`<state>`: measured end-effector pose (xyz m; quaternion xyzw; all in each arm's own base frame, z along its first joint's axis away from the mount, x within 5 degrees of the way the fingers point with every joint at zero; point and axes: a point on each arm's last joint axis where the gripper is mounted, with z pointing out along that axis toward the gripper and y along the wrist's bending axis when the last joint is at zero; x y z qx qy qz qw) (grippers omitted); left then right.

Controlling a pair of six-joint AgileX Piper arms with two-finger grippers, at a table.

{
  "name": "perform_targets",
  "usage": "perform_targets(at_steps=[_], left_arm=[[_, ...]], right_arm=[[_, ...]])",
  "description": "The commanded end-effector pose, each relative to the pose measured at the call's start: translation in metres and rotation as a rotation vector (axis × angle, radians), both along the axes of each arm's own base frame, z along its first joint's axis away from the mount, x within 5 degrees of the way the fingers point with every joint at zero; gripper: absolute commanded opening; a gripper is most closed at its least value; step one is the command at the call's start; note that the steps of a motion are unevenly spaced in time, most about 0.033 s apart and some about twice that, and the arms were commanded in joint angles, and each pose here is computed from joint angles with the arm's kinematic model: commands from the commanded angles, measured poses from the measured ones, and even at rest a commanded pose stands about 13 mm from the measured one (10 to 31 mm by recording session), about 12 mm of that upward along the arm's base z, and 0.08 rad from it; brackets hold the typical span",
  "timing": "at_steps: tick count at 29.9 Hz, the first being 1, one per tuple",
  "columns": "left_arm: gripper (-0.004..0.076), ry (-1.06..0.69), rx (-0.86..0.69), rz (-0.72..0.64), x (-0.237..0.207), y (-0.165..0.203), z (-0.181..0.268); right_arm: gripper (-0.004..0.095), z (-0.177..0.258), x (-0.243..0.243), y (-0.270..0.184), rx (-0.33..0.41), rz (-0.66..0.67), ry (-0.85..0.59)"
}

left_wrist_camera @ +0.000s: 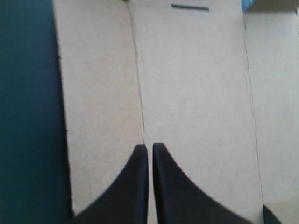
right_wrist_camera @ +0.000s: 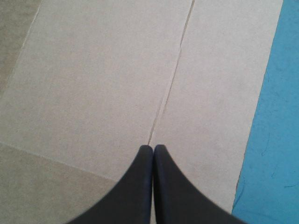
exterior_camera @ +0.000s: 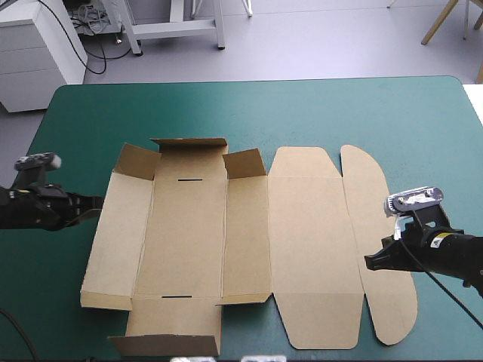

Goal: Fold the box

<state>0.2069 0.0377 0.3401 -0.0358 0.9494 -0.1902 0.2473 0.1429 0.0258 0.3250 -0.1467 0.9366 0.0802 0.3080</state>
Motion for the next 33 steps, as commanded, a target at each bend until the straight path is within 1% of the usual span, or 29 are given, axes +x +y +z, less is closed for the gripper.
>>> perform_targets(at_steps=[1,5,8,11,15,17,19,24,26,28,30,32,33], left_arm=[[0.0017,-0.089,-0.086,0.085,-0.012,0.02,0.019],[0.0015,-0.101,-0.098,0.248,-0.022,0.049,0.02],[0.001,-0.137,-0.099,0.355,-0.022,0.06,0.022],[0.001,-0.129,-0.065,0.442,-0.021,0.067,0.02],[0.0018,-0.074,-0.034,0.491,-0.023,0.074,0.014],[0.0045,-0.042,-0.051,0.493,-0.022,0.074,0.009],[0.0092,-0.002,-0.068,0.48,-0.022,0.074,0.003],[0.0286,0.062,-0.109,0.481,-0.025,0.071,-0.014],[0.0396,0.078,-0.115,0.481,-0.026,0.07,-0.018],[0.0534,0.089,-0.111,0.466,-0.027,0.069,-0.021],[0.0646,0.101,-0.117,0.46,-0.028,0.068,-0.023],[0.0687,0.112,-0.12,0.443,-0.029,0.067,-0.025],[0.0685,0.118,-0.12,0.423,-0.029,0.065,-0.026]], right_arm=[[-0.0019,0.012,0.002,-0.001,0.011,-0.011,-0.081],[-0.0019,0.012,0.002,-0.001,0.007,-0.005,-0.085],[-0.0019,0.012,0.003,-0.001,0.005,-0.003,-0.091],[-0.0019,0.012,0.003,-0.001,0.003,-0.002,-0.095],[-0.0019,0.012,0.003,-0.001,0.003,-0.002,-0.095],[-0.0019,0.012,0.003,-0.001,0.003,-0.003,-0.097],[-0.0019,0.013,0.004,-0.001,0.003,-0.004,-0.103],[-0.0019,0.013,0.004,-0.001,0.005,-0.005,-0.106],[-0.0019,0.013,0.004,-0.001,0.005,-0.005,-0.107],[-0.0019,0.013,0.004,-0.001,0.006,-0.006,-0.109],[-0.0019,0.013,0.004,-0.001,0.006,-0.006,-0.109],[-0.0019,0.013,0.004,-0.001,0.006,-0.006,-0.111],[-0.0019,0.013,0.004,-0.001,0.006,-0.006,-0.111]])
